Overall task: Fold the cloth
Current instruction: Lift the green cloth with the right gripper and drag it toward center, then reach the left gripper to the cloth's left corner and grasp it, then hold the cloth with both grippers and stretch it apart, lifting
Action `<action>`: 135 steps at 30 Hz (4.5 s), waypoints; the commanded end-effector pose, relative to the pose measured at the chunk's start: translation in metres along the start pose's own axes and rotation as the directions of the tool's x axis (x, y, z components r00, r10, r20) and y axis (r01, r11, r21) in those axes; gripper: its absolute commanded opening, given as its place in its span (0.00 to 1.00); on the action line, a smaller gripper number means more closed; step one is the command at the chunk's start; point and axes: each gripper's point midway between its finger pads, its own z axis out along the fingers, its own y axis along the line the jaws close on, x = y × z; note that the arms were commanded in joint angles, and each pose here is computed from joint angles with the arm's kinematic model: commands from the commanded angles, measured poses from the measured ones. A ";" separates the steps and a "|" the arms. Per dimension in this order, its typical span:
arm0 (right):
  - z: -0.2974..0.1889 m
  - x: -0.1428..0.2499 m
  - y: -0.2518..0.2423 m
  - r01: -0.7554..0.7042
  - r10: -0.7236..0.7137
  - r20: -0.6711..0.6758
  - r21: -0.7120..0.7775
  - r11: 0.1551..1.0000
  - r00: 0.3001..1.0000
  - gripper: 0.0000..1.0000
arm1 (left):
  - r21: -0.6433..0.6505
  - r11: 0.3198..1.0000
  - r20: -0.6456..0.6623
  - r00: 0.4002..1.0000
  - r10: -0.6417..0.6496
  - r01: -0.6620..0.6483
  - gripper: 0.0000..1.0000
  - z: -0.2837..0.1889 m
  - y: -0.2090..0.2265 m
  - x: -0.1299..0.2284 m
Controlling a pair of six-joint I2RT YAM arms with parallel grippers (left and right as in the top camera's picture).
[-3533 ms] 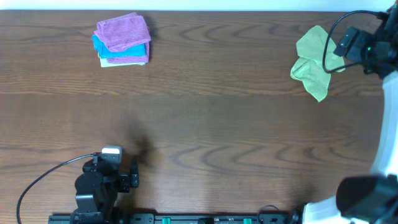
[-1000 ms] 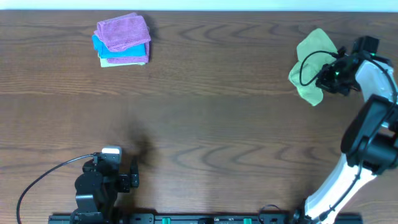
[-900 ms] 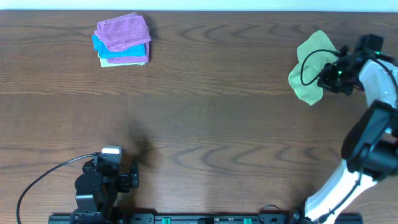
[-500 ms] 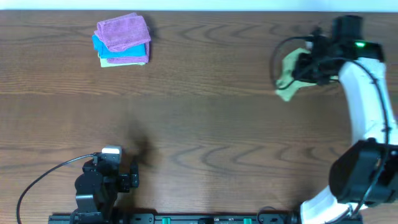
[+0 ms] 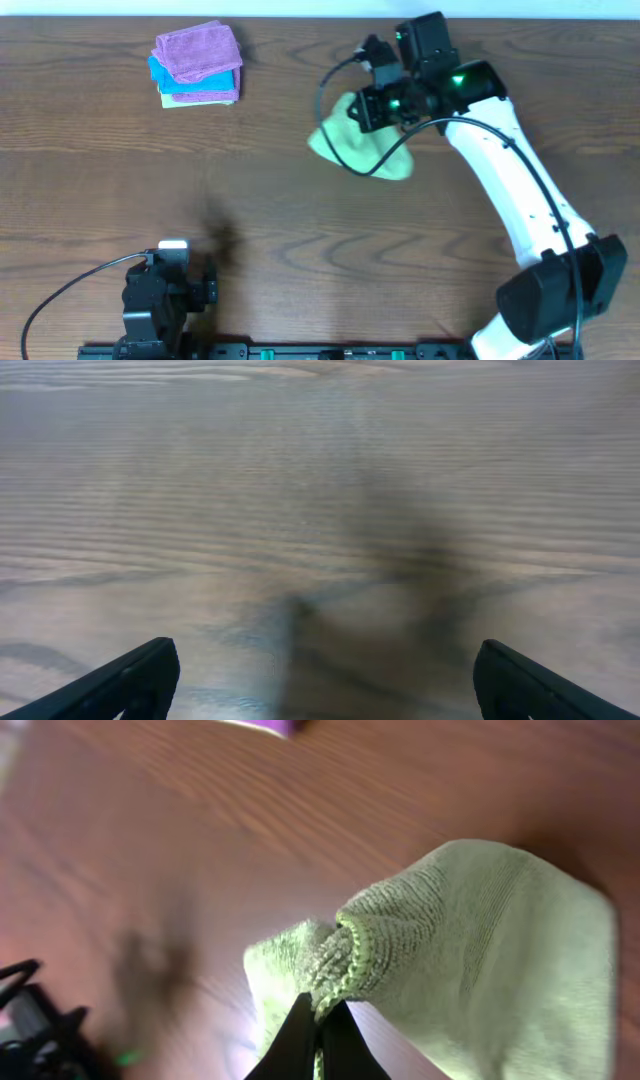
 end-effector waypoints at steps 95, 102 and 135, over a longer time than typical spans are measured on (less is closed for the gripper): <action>-0.077 0.127 -0.205 -0.609 0.627 -0.036 0.200 0.767 0.778 0.99 | 0.330 0.420 -0.614 0.530 -0.586 0.846 0.81 0.127 -0.247 -0.218; -0.076 0.126 -0.205 -0.602 0.620 -0.034 0.199 0.773 0.784 0.99 | 0.224 0.523 -0.639 0.529 -0.559 0.822 0.98 0.156 -0.262 -0.213; -0.077 0.131 -0.200 -0.614 0.634 -0.058 0.195 0.765 0.771 0.99 | 0.101 0.594 -0.735 0.462 -0.496 0.798 0.37 0.211 -0.312 -0.116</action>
